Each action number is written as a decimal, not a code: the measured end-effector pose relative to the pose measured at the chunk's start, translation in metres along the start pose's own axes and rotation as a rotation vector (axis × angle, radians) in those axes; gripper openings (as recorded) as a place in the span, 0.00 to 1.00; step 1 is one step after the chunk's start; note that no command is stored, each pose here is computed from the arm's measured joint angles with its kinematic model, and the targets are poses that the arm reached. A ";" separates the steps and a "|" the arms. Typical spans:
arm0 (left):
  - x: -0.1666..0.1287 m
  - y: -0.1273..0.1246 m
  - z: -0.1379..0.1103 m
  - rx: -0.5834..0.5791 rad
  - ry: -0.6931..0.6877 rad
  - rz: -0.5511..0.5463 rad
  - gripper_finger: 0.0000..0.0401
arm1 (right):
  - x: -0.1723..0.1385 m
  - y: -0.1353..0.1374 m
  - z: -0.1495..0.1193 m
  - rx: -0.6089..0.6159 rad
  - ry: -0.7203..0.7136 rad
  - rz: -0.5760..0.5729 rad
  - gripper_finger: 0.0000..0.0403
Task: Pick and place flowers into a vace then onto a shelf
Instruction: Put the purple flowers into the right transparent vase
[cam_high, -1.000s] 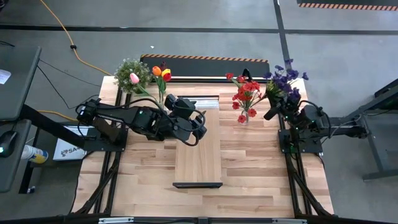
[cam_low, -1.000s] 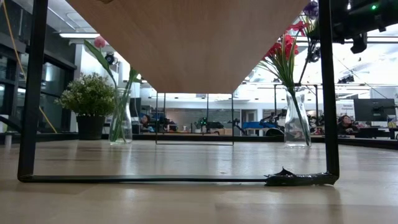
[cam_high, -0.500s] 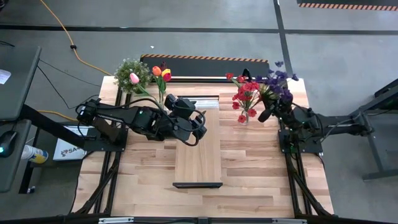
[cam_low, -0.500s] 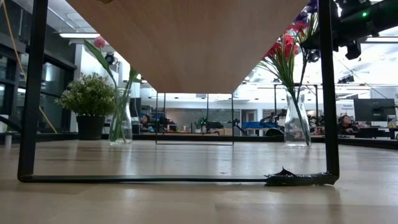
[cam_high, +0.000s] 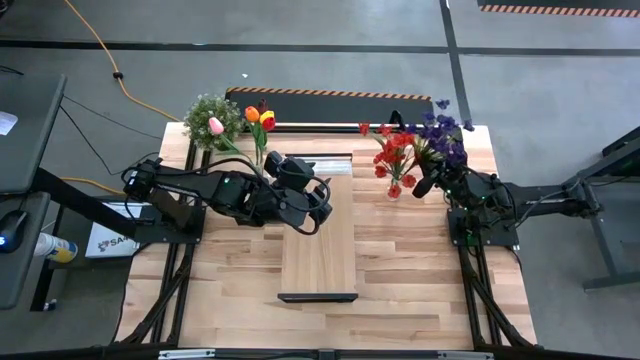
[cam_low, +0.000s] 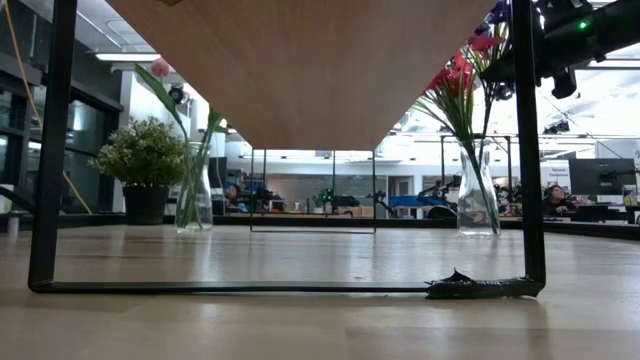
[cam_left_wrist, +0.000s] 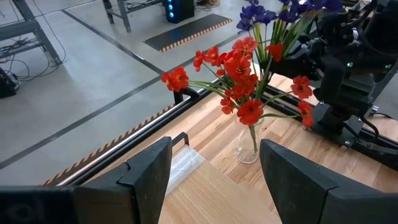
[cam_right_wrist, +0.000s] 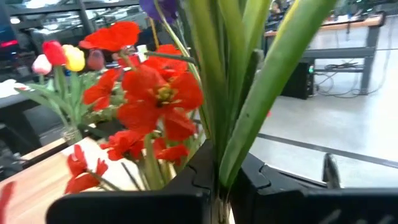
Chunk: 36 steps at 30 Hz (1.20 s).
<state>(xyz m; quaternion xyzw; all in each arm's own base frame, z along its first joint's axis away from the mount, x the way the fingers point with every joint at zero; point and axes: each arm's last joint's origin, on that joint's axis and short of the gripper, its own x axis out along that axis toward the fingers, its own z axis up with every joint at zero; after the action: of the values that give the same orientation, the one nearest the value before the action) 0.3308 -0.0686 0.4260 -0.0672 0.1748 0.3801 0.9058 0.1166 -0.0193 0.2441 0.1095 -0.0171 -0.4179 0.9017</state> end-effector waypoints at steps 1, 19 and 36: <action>0.000 0.000 0.000 0.000 0.000 0.000 0.69 | 0.000 0.000 0.000 0.000 0.003 0.011 0.05; 0.000 0.000 0.000 0.000 0.000 0.000 0.69 | 0.000 0.001 -0.004 -0.032 0.051 0.072 0.21; 0.000 0.000 0.000 0.000 0.000 0.000 0.69 | -0.004 -0.002 -0.015 -0.171 0.167 0.181 0.45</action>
<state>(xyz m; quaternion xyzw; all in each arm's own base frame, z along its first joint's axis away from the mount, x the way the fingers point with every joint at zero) 0.3308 -0.0686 0.4260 -0.0673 0.1747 0.3801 0.9058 0.1142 -0.0149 0.2297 0.0647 0.0838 -0.3243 0.9400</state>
